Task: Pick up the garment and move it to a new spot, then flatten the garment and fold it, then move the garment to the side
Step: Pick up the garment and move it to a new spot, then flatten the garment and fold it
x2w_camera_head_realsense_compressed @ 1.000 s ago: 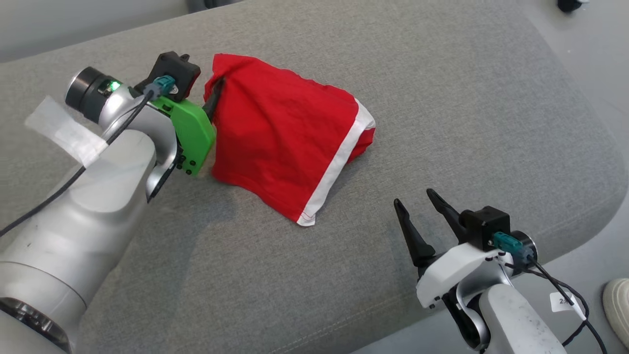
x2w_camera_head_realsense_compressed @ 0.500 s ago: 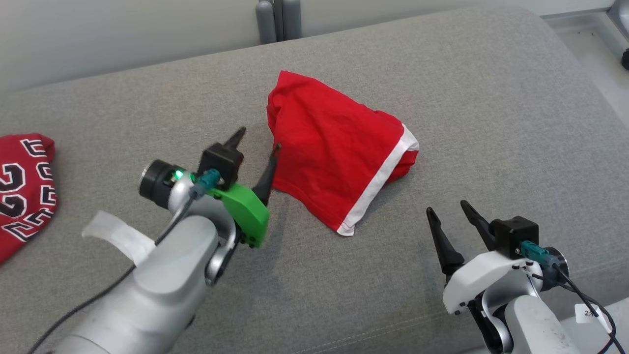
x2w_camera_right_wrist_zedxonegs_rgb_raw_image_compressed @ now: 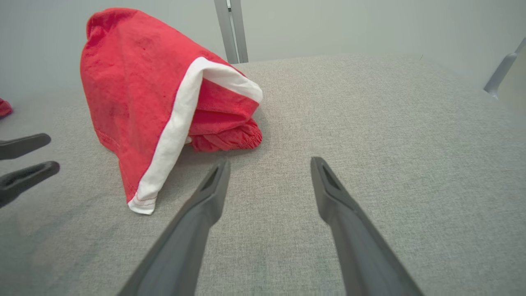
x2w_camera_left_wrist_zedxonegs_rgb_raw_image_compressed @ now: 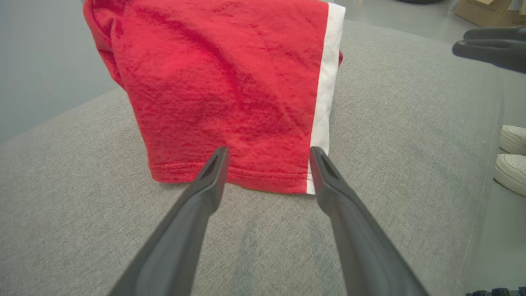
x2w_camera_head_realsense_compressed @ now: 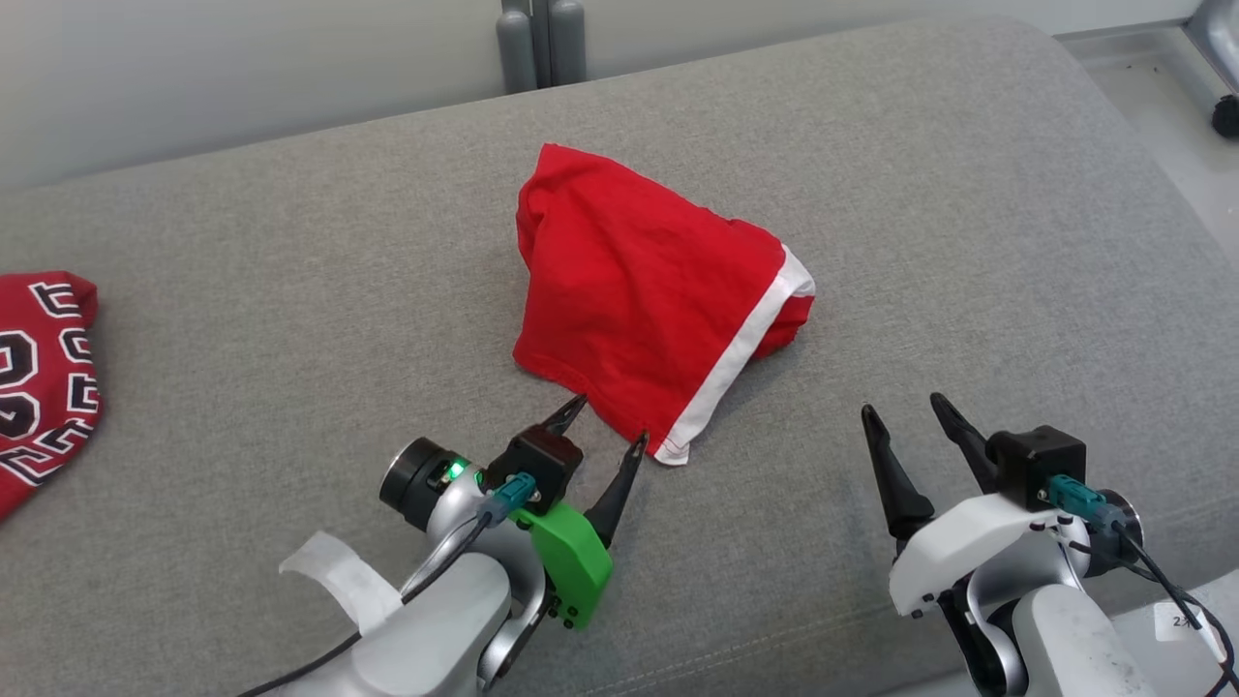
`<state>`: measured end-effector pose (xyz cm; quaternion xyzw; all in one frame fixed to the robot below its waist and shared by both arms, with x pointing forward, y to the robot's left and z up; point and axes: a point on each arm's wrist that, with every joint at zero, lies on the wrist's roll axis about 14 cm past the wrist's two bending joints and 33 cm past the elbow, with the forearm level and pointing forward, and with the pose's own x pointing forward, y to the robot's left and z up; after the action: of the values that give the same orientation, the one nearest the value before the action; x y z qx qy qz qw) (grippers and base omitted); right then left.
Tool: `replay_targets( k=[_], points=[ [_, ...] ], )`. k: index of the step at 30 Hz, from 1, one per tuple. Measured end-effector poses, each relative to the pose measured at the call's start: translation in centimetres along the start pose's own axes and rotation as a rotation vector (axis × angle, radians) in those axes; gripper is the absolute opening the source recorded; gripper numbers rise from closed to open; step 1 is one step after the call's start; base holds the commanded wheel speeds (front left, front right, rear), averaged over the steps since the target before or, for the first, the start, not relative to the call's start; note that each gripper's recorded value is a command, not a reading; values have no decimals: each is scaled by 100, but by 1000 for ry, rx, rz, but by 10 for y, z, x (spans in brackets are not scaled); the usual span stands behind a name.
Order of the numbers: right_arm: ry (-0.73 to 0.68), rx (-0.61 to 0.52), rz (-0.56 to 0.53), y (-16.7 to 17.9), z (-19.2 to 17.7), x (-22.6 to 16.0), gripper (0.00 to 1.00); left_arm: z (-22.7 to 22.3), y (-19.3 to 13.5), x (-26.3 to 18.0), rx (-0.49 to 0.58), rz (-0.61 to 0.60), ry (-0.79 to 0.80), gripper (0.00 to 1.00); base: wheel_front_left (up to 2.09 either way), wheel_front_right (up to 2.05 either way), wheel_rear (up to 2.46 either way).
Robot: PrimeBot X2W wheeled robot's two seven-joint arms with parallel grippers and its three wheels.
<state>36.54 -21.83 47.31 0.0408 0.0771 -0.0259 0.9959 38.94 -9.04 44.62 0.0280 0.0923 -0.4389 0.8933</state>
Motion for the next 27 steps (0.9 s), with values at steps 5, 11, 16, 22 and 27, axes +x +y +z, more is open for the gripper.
replay_targets(
  k=[5,11,16,22,27],
  points=[
    [23,4,-34,-11,-8,-1,100,-16,-12,16,35,-71,56,100,0,0,0],
    [38,7,-76,-24,-14,-2,100,-34,-23,32,36,-123,115,100,0,0,0],
    [54,8,-102,-33,-20,-2,100,-55,-20,40,27,-109,180,100,0,0,0],
    [68,5,-120,-38,-26,0,100,-71,-12,46,-4,-65,233,0,0,0,0],
    [66,8,-111,-36,-26,1,100,-66,0,45,-31,-8,213,0,0,0,0]
  ],
)
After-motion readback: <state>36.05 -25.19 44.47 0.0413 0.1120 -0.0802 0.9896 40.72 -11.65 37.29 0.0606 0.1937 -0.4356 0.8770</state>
